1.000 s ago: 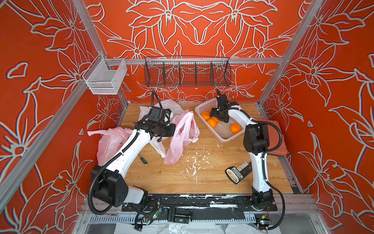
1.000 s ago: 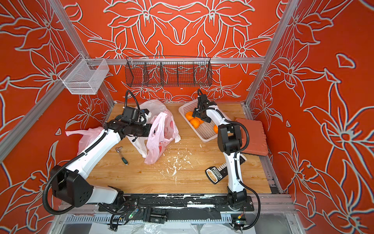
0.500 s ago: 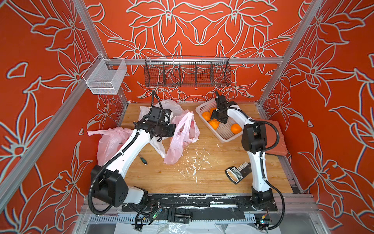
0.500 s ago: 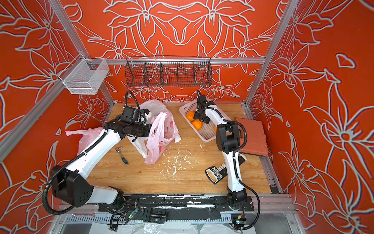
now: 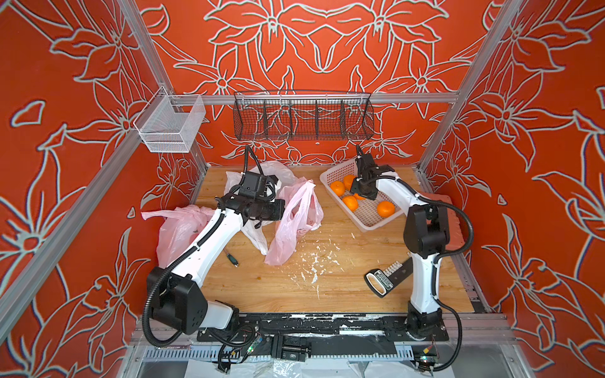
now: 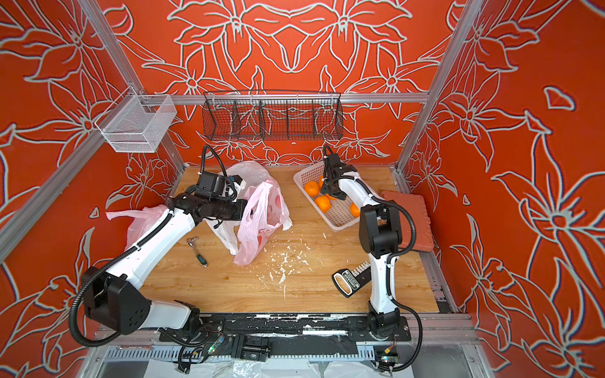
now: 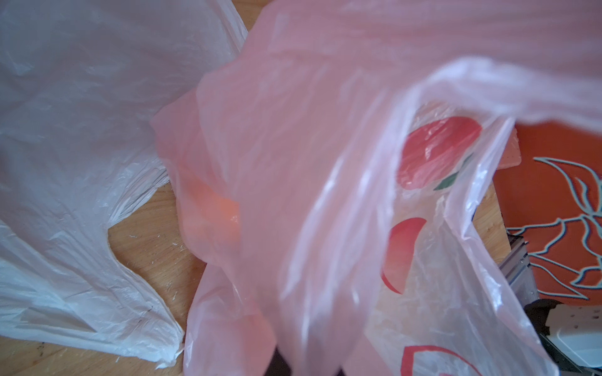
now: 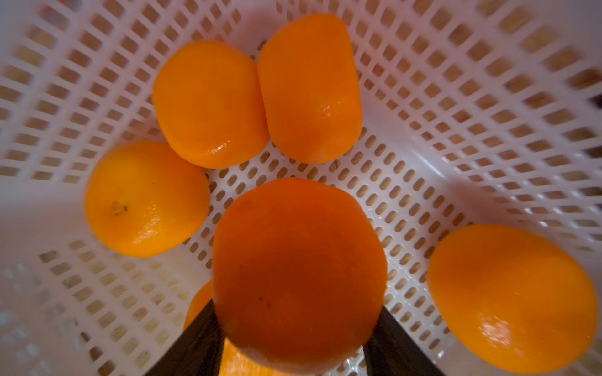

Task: Place the oranges into plastic bags & tie knots
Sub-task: Pick up the orange from the basket.

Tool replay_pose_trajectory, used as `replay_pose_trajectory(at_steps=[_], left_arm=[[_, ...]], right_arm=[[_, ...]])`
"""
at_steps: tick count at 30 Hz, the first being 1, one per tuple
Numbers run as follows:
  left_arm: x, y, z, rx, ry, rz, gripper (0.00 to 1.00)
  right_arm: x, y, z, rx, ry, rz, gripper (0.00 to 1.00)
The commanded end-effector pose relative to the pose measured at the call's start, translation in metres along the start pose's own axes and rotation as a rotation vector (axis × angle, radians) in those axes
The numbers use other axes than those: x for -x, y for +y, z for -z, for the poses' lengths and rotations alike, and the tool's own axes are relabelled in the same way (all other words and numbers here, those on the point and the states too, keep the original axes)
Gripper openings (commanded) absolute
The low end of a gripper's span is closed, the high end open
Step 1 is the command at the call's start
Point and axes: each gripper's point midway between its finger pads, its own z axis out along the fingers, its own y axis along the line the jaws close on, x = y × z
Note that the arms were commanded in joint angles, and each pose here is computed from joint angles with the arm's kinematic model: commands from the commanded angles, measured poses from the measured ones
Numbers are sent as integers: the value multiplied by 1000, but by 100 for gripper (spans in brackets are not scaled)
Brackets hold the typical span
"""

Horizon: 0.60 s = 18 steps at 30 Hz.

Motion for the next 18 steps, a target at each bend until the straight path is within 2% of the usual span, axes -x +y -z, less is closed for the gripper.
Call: replay_pose_trajectory(at_steps=[1,4,7,13,18], left_arm=[[4,-5,2,-32,-13,-2,0],[4,-7,0,-47,-11,0,0],[7,-8,2,-58,-18,6,0],[13,-9,3,-76,-23,11,0],[16,-8,0,-76,-19,13,0]], right_arm=[[5,-6,16,-9,-45,10,63],[-1,-8,28,16,-46,13,62],[-5,-12,56,50,-82,24,61],[-34,-3,135,188,-139,120,59],[-81,41,215,420,-177,221,58]])
